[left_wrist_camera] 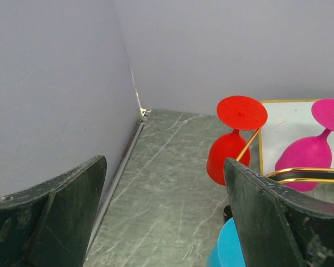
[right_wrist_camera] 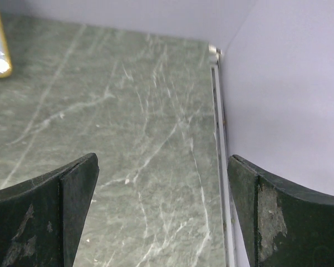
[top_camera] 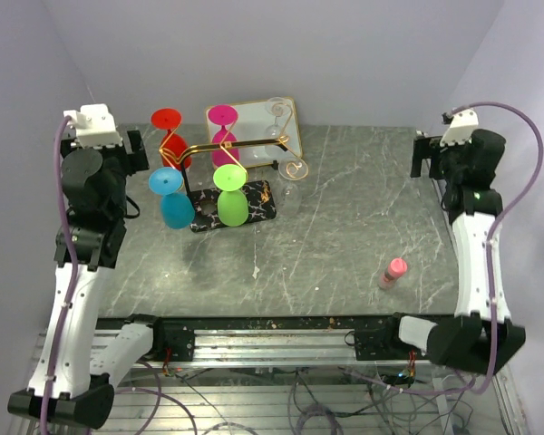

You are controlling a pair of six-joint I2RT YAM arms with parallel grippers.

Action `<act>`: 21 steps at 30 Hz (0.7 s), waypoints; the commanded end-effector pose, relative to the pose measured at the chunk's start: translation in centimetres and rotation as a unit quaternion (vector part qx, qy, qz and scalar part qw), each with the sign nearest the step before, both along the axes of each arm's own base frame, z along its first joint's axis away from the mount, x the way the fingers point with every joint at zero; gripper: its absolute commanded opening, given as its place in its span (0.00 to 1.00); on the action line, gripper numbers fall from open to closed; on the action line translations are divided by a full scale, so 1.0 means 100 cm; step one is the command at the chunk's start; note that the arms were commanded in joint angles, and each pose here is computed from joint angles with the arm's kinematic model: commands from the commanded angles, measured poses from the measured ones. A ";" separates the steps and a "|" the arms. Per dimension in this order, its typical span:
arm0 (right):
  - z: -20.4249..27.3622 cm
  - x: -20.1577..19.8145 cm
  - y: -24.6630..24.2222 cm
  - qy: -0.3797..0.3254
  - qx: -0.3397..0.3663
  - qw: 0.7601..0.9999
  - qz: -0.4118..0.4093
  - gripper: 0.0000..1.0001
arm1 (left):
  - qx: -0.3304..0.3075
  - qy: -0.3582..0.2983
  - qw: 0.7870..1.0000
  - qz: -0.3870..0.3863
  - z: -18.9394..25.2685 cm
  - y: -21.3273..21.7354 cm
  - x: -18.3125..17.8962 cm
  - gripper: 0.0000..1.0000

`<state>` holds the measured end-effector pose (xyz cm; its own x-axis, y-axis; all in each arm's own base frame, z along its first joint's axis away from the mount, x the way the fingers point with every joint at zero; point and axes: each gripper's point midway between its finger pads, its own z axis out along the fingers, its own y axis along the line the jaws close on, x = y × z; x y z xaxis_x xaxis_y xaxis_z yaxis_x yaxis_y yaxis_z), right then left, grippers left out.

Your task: Place the wine glass upside down on the wine glass rack

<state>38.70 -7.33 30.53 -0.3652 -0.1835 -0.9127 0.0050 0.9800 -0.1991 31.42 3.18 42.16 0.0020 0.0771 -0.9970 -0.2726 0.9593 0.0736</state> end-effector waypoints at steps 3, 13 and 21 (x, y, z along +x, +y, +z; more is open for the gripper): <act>0.037 -0.034 0.030 -0.079 -0.006 0.995 0.067 1.00 | 0.026 -0.016 0.998 -0.063 0.007 -0.012 -0.020 0.96; 0.022 -0.062 0.048 -0.069 -0.019 0.991 0.112 1.00 | 0.018 0.001 0.997 -0.070 -0.002 -0.011 -0.032 0.96; 0.023 -0.066 0.048 -0.051 -0.003 0.993 0.105 1.00 | 0.032 0.013 0.994 -0.100 -0.002 -0.019 -0.045 0.96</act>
